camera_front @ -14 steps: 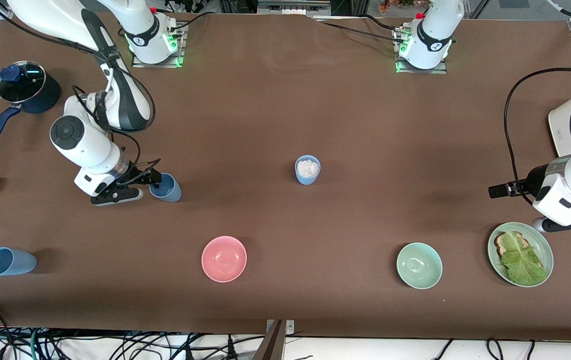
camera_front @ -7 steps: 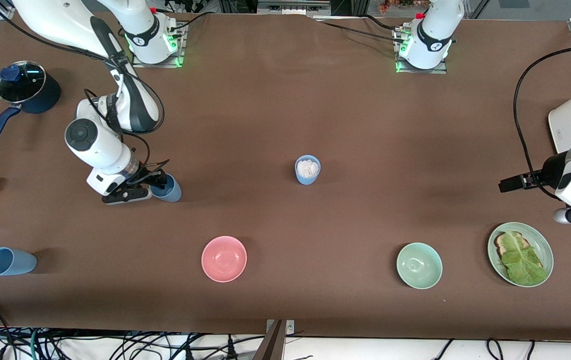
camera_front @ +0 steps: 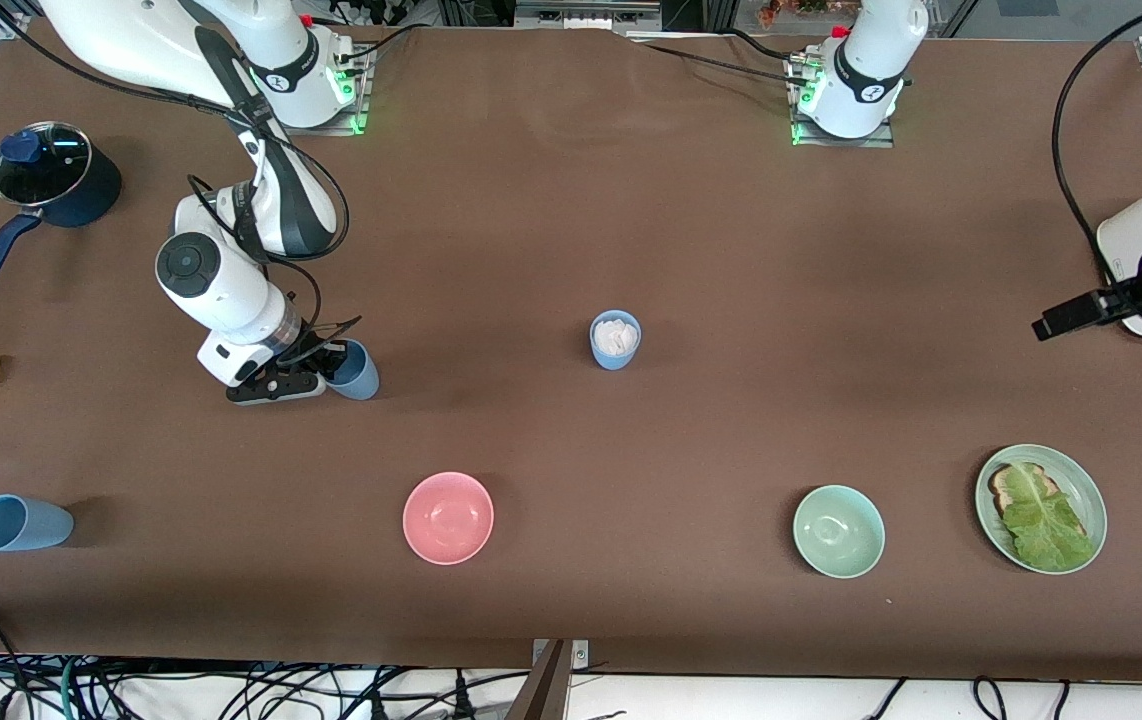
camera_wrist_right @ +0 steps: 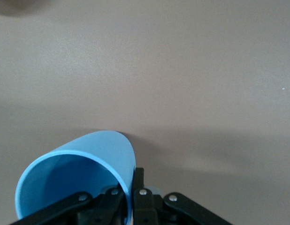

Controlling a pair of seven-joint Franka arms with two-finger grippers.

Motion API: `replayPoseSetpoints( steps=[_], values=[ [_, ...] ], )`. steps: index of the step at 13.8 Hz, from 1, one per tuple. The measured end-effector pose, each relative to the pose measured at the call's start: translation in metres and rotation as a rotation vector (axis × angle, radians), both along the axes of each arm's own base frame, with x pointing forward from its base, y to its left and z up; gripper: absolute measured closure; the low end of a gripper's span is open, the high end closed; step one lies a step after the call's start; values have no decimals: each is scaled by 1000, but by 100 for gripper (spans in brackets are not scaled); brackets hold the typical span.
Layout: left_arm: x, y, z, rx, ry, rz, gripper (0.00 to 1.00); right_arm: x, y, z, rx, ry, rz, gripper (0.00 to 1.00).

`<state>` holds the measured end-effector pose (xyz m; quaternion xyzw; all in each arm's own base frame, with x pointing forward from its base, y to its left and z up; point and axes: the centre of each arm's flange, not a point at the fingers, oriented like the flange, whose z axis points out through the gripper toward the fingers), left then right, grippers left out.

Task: Stack blue cups with both arms
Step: 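Lift and carry the blue cup with the right gripper over the tissue cup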

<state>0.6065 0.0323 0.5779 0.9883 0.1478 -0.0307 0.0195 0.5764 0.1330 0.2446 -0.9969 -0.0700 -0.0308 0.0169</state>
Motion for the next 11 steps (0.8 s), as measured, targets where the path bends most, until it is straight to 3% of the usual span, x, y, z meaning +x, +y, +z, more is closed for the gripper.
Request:
replayPoseSetpoints(
  steps=[5, 8, 11],
  values=[
    [-22, -34, 31, 12, -39, -128, 0, 15, 3, 34, 1, -13, 0, 96],
    [-27, -36, 38, 13, -50, -144, 0, 35, 9, 99, -5, 6, 7, 96],
    [-27, -38, 32, 12, -38, -145, 0, 39, 45, 156, 3, 13, 40, 96]
  ],
)
